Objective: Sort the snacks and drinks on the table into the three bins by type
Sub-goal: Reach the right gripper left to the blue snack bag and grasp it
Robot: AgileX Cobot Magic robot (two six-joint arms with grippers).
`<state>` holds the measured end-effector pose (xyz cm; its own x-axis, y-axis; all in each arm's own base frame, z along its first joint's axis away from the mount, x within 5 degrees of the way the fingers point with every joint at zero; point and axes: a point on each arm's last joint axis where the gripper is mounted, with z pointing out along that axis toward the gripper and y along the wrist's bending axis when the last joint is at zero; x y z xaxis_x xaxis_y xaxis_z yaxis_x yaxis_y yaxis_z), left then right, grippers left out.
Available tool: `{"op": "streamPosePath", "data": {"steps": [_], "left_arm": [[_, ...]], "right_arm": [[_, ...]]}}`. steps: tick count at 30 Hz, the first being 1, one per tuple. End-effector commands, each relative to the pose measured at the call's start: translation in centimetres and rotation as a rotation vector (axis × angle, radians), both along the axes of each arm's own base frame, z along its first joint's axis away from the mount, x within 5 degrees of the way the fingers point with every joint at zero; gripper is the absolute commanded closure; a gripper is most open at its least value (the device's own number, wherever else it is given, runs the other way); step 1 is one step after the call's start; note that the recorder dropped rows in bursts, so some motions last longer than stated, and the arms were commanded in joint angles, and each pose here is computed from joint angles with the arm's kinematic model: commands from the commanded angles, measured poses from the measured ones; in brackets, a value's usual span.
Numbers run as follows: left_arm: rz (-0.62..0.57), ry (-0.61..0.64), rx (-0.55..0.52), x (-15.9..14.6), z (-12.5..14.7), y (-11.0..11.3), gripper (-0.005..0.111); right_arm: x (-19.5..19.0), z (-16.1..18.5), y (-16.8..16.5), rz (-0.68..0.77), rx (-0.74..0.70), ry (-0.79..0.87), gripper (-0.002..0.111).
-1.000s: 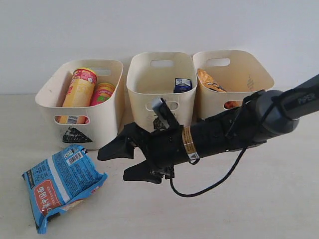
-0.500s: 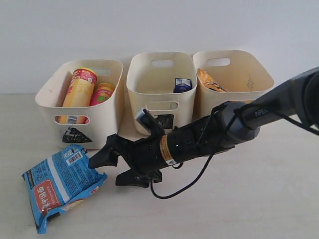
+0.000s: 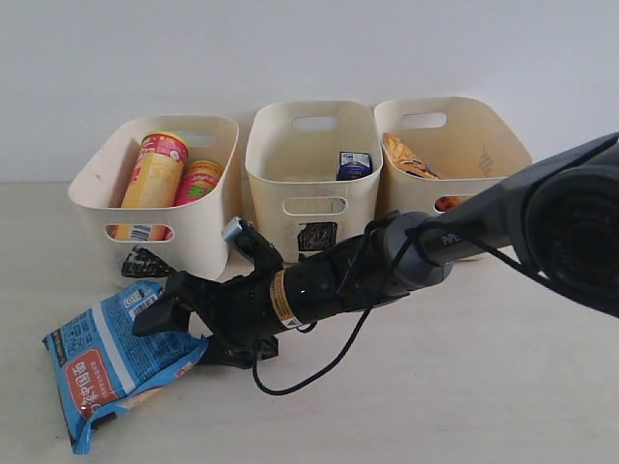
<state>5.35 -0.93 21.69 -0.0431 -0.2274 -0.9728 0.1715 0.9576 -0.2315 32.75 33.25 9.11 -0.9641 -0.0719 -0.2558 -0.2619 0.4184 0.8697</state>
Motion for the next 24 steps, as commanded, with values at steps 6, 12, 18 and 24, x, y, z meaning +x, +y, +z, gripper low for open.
{"op": "streamPosePath", "data": {"steps": [6, 12, 18, 24], "left_arm": [[0.002, -0.016, 0.014, 0.0, 0.0, 0.0, 0.102], [0.002, -0.016, 0.014, 0.0, 0.0, 0.0, 0.102], [0.002, -0.016, 0.014, 0.0, 0.0, 0.0, 0.102], [0.002, -0.024, 0.012, 0.0, 0.1, 0.0, 0.102]], "right_arm": [[0.0, -1.3, 1.3, 0.005, -0.024, -0.013, 0.031], [-0.6, -1.4, 1.5, 0.052, -0.044, -0.032, 0.045], [-1.1, -1.4, 1.6, 0.121, -0.042, -0.040, 0.070], [-0.4, -1.1, 0.4, 0.148, 0.000, -0.023, 0.108]]}}
